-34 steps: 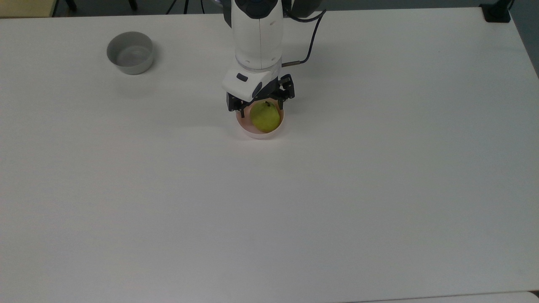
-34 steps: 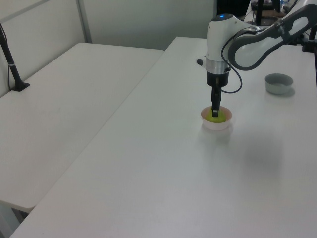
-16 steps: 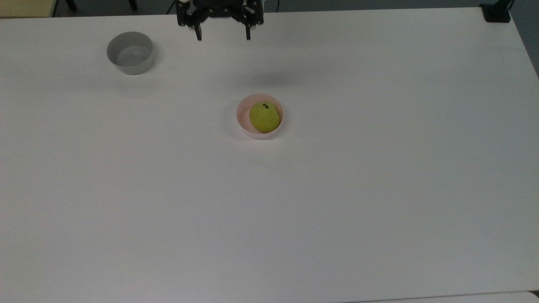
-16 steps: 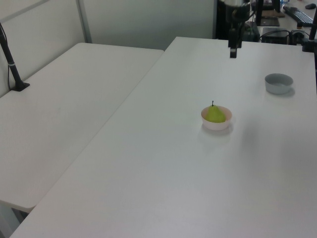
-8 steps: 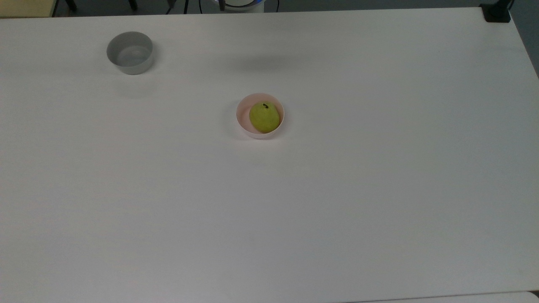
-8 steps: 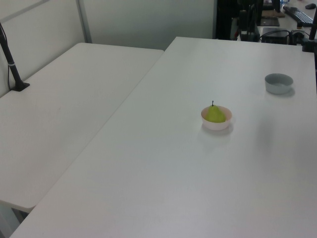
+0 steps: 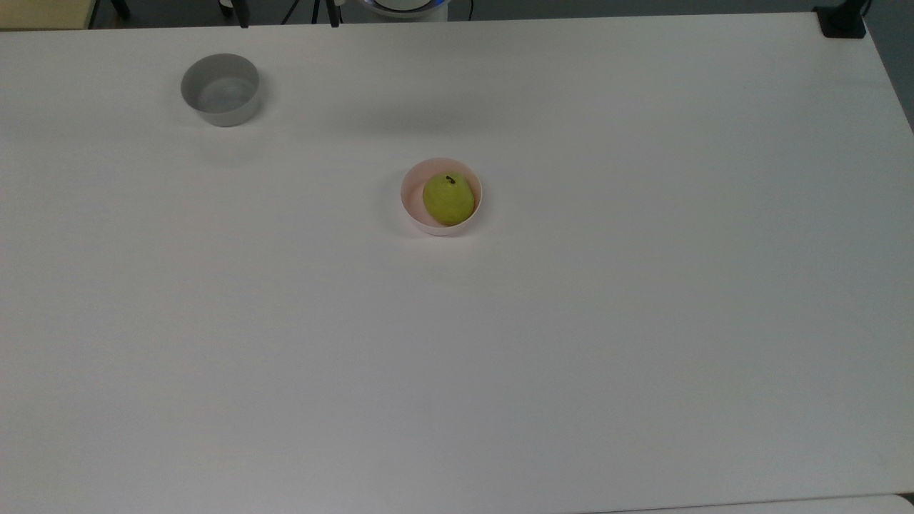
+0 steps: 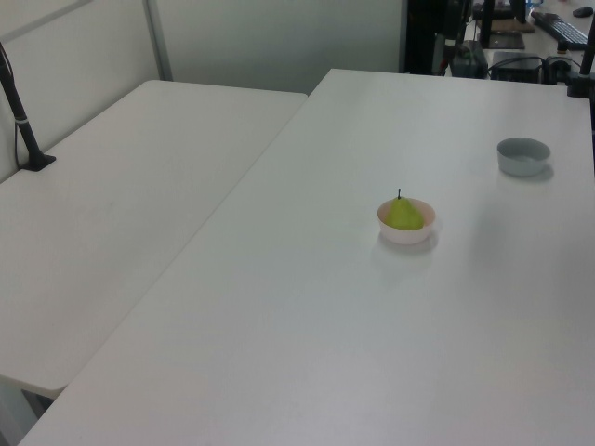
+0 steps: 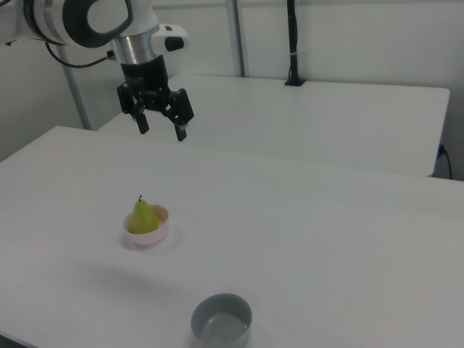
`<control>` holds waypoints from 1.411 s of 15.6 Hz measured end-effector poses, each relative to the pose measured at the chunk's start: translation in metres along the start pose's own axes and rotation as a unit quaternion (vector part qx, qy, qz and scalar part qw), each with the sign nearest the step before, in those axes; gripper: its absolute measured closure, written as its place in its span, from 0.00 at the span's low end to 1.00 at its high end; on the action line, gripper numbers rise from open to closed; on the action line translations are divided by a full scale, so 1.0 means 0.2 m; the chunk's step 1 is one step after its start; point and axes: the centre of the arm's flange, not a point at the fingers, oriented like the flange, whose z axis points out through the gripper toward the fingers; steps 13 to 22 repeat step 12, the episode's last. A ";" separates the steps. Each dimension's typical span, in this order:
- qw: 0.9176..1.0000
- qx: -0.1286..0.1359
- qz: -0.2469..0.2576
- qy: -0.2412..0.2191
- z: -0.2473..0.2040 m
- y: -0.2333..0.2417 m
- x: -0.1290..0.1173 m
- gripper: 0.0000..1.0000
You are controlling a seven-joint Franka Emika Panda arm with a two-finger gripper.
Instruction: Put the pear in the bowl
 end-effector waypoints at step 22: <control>1.000 -0.001 -0.006 0.007 0.02 -0.02 0.03 0.00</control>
